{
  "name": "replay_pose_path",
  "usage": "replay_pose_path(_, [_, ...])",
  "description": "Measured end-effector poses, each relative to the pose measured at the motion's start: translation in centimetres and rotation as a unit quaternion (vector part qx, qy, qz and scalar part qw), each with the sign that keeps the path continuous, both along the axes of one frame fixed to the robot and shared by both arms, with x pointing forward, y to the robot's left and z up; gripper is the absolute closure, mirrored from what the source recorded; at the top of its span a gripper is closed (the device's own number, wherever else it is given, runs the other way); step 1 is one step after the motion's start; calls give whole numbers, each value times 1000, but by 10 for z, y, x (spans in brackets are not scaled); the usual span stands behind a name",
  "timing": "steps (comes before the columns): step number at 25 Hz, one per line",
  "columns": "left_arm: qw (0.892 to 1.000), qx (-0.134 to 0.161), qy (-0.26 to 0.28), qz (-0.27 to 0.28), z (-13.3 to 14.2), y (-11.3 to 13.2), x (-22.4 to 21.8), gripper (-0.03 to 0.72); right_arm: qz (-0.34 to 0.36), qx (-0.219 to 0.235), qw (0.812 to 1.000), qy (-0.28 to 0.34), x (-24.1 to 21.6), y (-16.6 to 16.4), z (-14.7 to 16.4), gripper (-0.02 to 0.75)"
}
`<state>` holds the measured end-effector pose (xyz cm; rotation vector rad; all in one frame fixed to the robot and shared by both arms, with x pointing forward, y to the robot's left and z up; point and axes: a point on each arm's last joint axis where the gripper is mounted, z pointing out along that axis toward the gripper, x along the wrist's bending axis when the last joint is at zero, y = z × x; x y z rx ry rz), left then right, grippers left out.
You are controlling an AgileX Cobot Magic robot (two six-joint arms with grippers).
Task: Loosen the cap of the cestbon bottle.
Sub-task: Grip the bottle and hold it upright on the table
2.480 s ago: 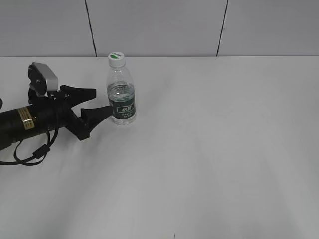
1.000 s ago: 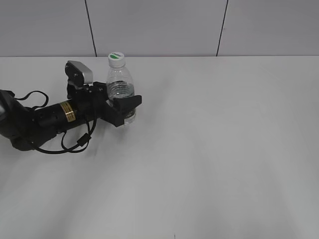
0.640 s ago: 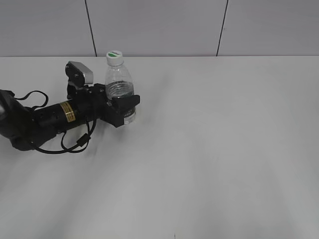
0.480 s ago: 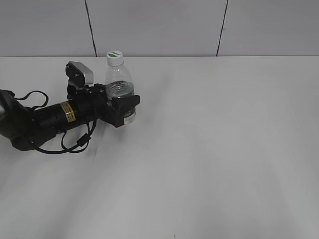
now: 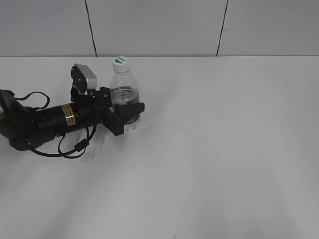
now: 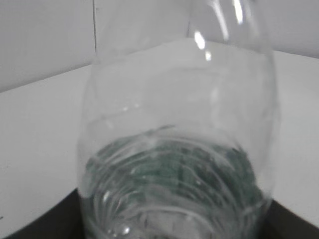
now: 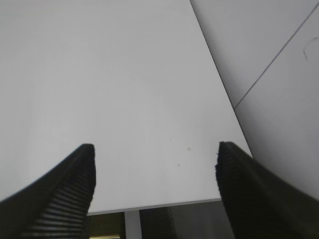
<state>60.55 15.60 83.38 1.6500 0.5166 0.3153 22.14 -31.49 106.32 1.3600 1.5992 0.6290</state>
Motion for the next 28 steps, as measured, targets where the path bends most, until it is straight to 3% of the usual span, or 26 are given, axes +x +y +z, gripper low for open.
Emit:
replay_pose_path(6, [999,14,-9,-43,2,-3,-6,279,0,0,1000,0,0,0,0,164])
replay_pose_path(10, [996,39,-23,-80,10,-7,-11,279,0,0,1000,0,0,0,0,164])
replay_pose_path(14, [994,39,-46,-92,27,-13,-12,279,0,0,1000,0,0,0,0,164])
replay_pose_path(28, [977,30,-35,-207,33,-83,-54,279,0,0,1000,0,0,0,0,164])
